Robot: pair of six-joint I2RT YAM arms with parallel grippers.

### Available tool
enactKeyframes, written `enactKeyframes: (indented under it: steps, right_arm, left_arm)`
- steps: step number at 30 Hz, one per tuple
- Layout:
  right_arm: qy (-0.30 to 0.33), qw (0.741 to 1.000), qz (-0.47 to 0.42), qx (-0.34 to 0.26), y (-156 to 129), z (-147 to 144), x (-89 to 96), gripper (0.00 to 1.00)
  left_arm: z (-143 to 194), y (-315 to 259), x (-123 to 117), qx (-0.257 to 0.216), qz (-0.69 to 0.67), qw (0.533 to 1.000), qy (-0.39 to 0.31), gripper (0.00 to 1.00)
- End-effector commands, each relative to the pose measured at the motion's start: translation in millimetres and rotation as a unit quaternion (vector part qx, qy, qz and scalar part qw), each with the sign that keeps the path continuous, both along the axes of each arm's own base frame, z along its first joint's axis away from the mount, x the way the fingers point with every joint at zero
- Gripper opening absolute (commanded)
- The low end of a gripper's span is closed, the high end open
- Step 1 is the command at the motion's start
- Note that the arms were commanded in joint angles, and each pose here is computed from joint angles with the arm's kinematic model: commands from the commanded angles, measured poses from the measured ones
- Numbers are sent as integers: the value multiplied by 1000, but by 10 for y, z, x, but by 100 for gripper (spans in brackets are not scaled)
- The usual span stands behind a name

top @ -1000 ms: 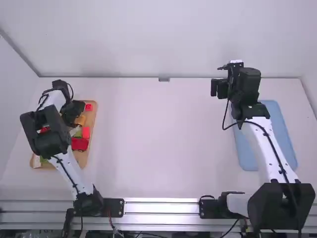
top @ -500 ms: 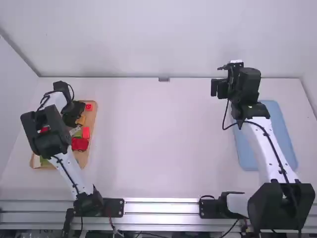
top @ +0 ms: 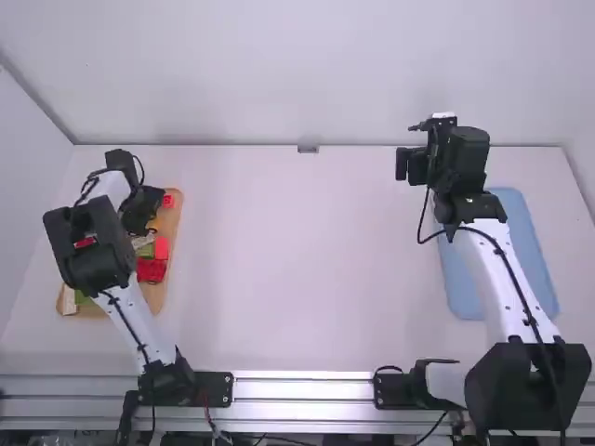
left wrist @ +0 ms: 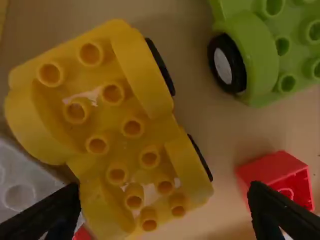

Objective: Assemble lego blocks to make yellow taxi

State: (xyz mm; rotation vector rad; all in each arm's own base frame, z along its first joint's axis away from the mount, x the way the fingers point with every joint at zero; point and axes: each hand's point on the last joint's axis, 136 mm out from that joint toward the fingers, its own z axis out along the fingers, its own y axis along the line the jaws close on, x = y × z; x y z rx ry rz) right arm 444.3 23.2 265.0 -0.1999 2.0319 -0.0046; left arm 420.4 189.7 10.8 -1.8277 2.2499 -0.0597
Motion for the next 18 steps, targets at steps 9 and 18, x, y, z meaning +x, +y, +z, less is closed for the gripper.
enactKeyframes:
  steps: [9, 18]
  right_arm:
    - [-12, 1000, -1, -1, 5, 113, 47, 99]
    - [-12, 1000, -1, -1, 5, 109, 44, 99]
  left_arm:
    - [-73, 17, -169, -9, 23, 999, 33, 92]
    - [-69, -6, -61, -25, 99, 995, 2, 92]
